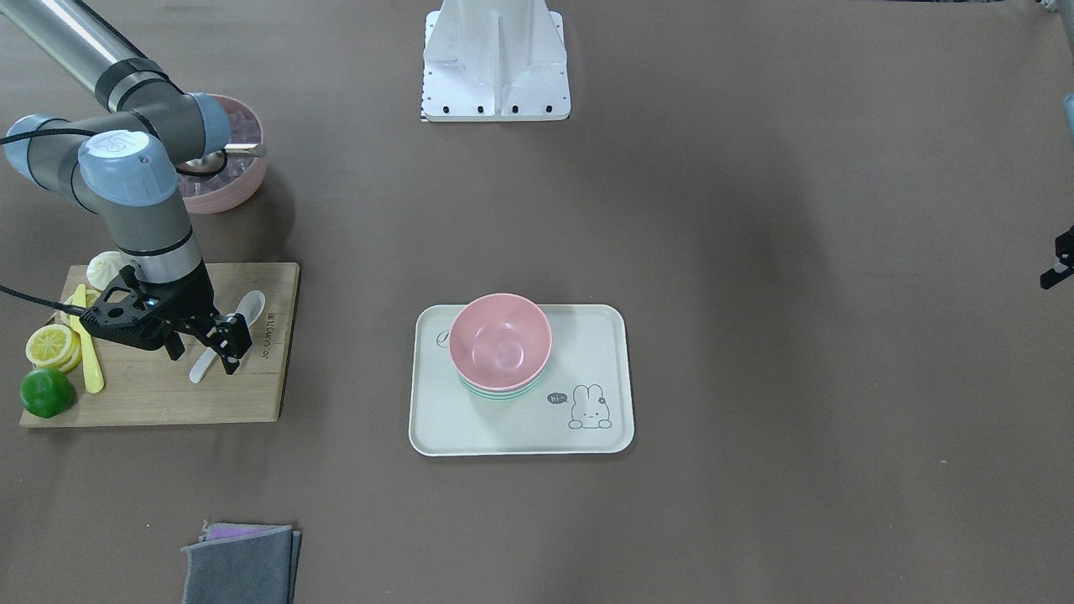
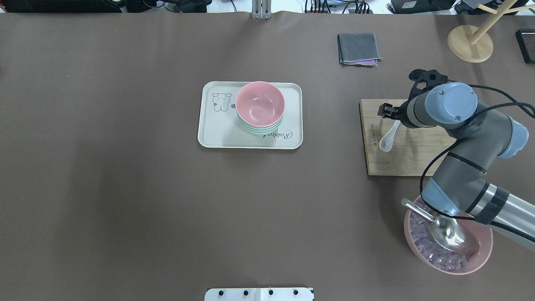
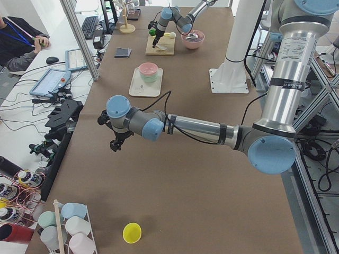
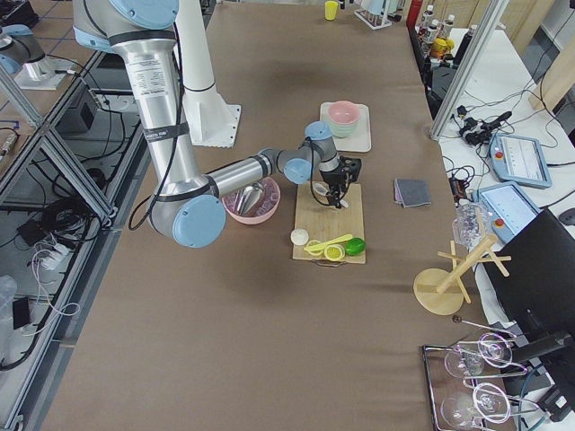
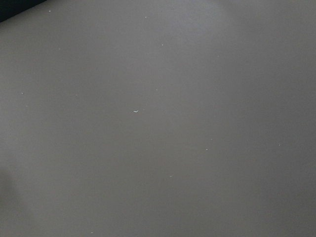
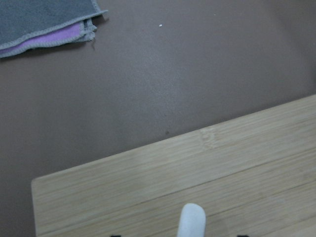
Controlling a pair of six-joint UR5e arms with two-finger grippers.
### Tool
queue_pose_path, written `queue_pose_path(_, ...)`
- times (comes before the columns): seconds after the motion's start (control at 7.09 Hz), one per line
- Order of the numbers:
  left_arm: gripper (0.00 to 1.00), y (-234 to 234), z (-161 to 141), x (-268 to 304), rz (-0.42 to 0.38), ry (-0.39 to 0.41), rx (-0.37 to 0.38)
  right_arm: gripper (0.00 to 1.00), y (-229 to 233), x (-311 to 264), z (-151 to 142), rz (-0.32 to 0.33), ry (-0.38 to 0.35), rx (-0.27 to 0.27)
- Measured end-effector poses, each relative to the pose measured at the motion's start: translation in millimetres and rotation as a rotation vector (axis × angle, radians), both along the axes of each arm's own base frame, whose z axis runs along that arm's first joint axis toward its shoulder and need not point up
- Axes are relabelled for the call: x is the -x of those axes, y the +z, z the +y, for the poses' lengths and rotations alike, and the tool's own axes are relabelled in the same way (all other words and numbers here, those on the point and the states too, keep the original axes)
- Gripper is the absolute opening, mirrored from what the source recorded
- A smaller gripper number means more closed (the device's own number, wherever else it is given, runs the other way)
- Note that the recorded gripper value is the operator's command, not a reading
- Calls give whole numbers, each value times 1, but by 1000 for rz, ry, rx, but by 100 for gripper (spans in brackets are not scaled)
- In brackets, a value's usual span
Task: Stack pink bowl on green and place spoon
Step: 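Retract the left arm while the right gripper reaches to the white spoon, then grasp the white spoon with the right gripper and lift it off the board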
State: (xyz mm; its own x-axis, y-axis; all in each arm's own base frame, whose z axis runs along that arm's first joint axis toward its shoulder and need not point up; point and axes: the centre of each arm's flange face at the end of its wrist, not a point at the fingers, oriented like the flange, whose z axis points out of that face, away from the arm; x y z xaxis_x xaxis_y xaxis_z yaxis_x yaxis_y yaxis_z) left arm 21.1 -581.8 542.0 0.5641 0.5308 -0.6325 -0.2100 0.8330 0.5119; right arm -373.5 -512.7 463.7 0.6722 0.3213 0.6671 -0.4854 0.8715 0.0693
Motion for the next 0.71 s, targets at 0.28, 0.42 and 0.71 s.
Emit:
queue_pose_path(0.28,99,2,0,1,-2,0,0,12,-1,3,1,-13,26,18)
queue_pose_path(0.42,99,2,0,1,-2,0,0,12,-1,3,1,-15,29,20)
queue_pose_path(0.71,99,2,0,0,0,-1,3,0,-3,3,2,-18,31,19)
